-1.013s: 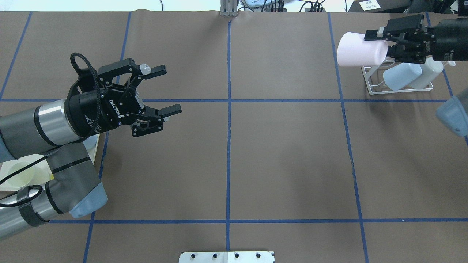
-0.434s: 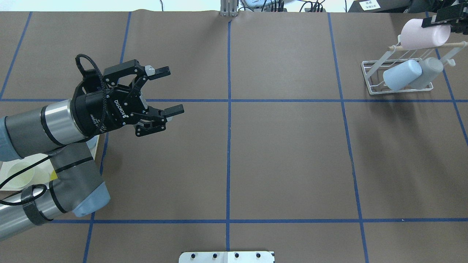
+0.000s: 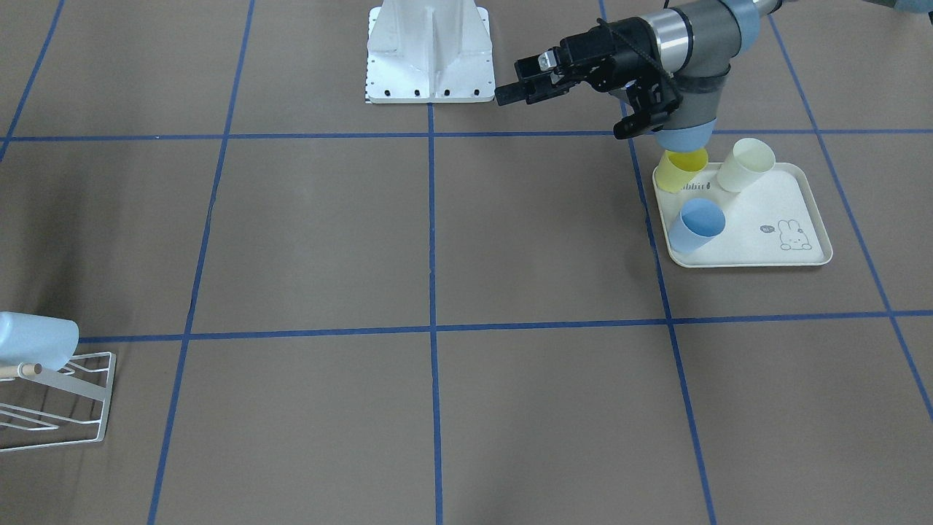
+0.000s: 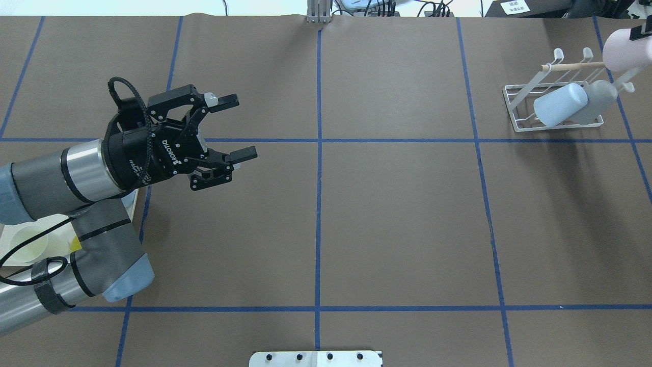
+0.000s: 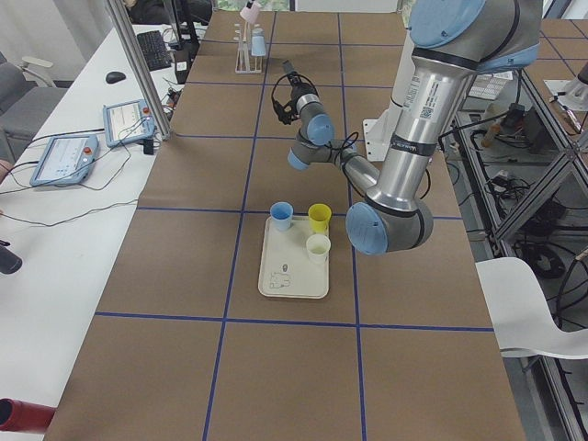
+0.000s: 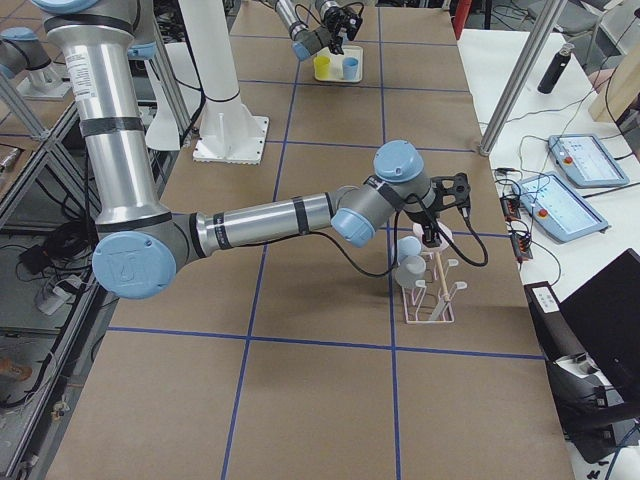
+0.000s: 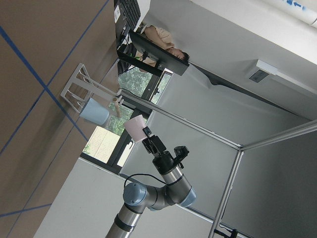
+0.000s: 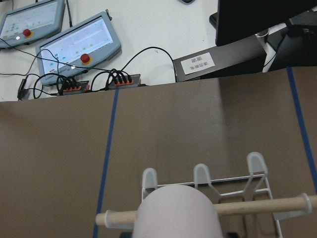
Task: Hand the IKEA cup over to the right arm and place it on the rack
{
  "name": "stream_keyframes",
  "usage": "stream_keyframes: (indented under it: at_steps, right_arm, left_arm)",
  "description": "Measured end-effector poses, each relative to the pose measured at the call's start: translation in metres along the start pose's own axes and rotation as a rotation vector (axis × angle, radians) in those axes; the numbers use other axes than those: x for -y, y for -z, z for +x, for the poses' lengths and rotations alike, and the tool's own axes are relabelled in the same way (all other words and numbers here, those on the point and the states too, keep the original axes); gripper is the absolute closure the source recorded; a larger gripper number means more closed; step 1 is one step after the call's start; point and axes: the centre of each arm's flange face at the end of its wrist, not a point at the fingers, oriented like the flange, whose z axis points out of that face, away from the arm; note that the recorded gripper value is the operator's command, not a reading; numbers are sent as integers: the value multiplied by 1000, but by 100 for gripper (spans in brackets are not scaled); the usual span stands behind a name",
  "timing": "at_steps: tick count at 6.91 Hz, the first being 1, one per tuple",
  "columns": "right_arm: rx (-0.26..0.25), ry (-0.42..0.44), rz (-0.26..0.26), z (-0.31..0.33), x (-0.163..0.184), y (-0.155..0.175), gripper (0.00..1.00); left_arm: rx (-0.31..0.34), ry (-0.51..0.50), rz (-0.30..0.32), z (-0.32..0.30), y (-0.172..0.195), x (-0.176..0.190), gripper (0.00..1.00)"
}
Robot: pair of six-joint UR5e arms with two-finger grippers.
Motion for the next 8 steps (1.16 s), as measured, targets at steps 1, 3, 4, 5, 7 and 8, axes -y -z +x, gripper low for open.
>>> stream_keyframes:
  at_steps: [1, 3, 4, 5, 7, 8]
  right_arm:
    - [-37, 23, -29, 19, 3, -2, 100]
    - [-45, 42, -102, 51, -2, -12, 100]
    - [-18, 40, -146, 65, -5, -16, 100]
    - [0, 30, -175, 72, -8, -19, 100]
    - [1, 7, -222, 71, -8, -29, 100]
    - [-3, 3, -240, 68, -3, -35, 100]
  left_arm:
    - [3, 1, 3, -2, 0, 1, 9]
    - [6, 2, 7, -4, -1, 3, 9]
    - [7, 2, 9, -5, -1, 4, 9]
    - [10, 3, 11, -6, -1, 5, 9]
    - [15, 5, 15, -10, -1, 7, 9]
    - [17, 6, 15, -11, -1, 7, 9]
